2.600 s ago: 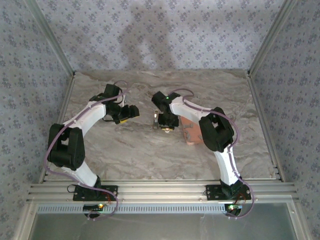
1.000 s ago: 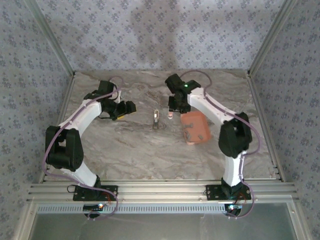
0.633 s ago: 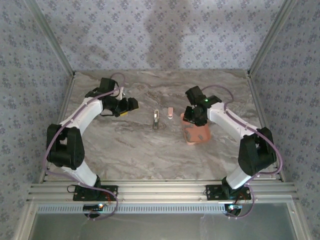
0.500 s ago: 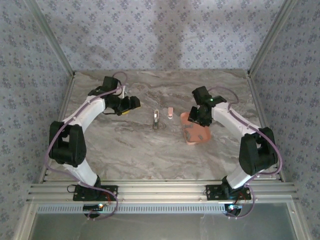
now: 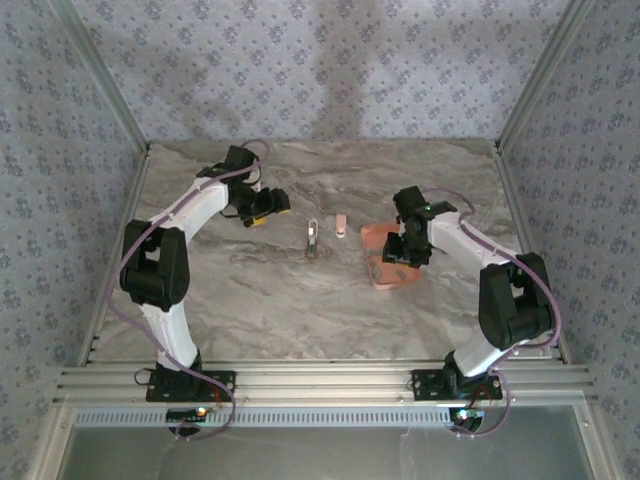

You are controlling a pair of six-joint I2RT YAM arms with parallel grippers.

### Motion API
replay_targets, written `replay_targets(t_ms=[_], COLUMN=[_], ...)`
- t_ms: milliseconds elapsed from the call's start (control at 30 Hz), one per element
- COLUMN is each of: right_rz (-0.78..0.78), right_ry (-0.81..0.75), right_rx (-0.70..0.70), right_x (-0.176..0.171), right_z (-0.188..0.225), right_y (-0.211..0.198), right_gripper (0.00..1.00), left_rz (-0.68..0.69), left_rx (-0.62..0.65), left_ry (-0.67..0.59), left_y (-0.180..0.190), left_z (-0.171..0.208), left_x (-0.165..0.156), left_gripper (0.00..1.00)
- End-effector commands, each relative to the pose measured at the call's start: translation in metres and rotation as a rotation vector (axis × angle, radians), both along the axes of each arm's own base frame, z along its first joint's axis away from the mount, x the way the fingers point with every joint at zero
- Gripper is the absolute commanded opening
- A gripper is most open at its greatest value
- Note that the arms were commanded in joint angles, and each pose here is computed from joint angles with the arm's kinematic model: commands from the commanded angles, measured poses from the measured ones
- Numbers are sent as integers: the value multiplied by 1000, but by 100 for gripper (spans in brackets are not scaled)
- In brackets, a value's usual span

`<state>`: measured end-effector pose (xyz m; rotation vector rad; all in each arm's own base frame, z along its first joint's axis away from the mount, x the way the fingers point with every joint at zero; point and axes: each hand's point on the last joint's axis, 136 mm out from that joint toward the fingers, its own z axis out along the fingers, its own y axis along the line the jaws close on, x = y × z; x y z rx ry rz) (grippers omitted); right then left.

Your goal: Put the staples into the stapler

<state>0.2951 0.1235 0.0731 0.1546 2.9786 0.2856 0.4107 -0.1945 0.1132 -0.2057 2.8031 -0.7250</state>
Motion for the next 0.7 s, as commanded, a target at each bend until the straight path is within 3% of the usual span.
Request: replay_targets(t_ms=[0, 667], right_rz=[59, 102], right_ry=[41, 91], right_rx=[-12, -127], right_x=[-5, 32], right_z=[-10, -26], right_y=[-2, 2], right_gripper=[38, 37], left_rz=[-33, 65], left_rx=[29, 66], left_ry=[70, 108], left_y=[-1, 12], left_z=[-11, -39], left_x=[-11, -1], left_gripper=[76, 77])
